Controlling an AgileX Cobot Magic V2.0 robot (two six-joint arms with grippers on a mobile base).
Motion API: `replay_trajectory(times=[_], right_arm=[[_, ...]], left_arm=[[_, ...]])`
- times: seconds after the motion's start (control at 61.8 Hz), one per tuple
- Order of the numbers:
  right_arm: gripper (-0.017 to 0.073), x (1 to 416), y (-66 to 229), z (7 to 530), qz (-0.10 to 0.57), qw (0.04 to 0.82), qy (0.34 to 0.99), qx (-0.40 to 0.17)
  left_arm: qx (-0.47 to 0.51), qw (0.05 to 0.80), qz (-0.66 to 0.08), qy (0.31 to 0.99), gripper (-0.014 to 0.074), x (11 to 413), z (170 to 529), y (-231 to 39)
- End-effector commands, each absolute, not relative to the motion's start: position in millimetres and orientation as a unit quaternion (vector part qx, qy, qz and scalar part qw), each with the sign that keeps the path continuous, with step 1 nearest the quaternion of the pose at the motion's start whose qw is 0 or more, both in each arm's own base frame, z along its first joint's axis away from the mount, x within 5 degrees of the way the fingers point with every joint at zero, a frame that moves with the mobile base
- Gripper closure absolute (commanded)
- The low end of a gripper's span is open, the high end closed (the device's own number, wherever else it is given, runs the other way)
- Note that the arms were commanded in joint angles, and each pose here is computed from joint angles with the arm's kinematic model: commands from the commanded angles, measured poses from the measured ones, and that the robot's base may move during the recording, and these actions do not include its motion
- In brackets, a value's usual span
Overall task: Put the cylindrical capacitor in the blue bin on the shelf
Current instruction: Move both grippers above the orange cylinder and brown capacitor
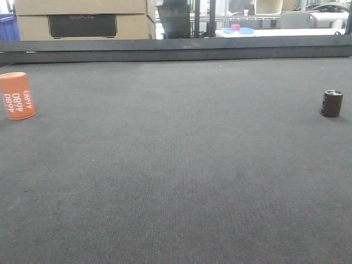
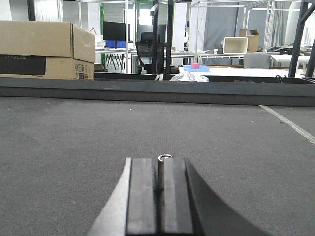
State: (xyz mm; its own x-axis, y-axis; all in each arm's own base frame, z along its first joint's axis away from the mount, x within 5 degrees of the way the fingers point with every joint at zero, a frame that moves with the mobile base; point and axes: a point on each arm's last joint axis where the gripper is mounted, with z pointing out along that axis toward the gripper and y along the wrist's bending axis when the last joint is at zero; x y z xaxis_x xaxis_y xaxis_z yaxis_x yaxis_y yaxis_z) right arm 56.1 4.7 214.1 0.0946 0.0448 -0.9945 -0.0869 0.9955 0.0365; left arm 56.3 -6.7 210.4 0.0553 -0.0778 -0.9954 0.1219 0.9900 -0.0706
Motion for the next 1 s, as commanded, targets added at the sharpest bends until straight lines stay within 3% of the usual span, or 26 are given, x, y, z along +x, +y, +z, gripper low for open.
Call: replay_trajectory(times=[0.0,0.858,0.988], right_arm=[[0.0727,56,4,216,0.044,0.746,0.664,-0.013],[0.0727,55,4,221,0.062,0.762,0.645,0.005],[0.0727,50,4,243,0.087,0.757,0.648,0.020]], left_arm=[[0.013,0.734,-0.071,0.675,0.0704,56,213,-6],[0.013,0.736,-0.070,0.673,0.0704,56,214,-6],[0.019,0.742,-0.068,0.667,0.0704,50,241,-6]])
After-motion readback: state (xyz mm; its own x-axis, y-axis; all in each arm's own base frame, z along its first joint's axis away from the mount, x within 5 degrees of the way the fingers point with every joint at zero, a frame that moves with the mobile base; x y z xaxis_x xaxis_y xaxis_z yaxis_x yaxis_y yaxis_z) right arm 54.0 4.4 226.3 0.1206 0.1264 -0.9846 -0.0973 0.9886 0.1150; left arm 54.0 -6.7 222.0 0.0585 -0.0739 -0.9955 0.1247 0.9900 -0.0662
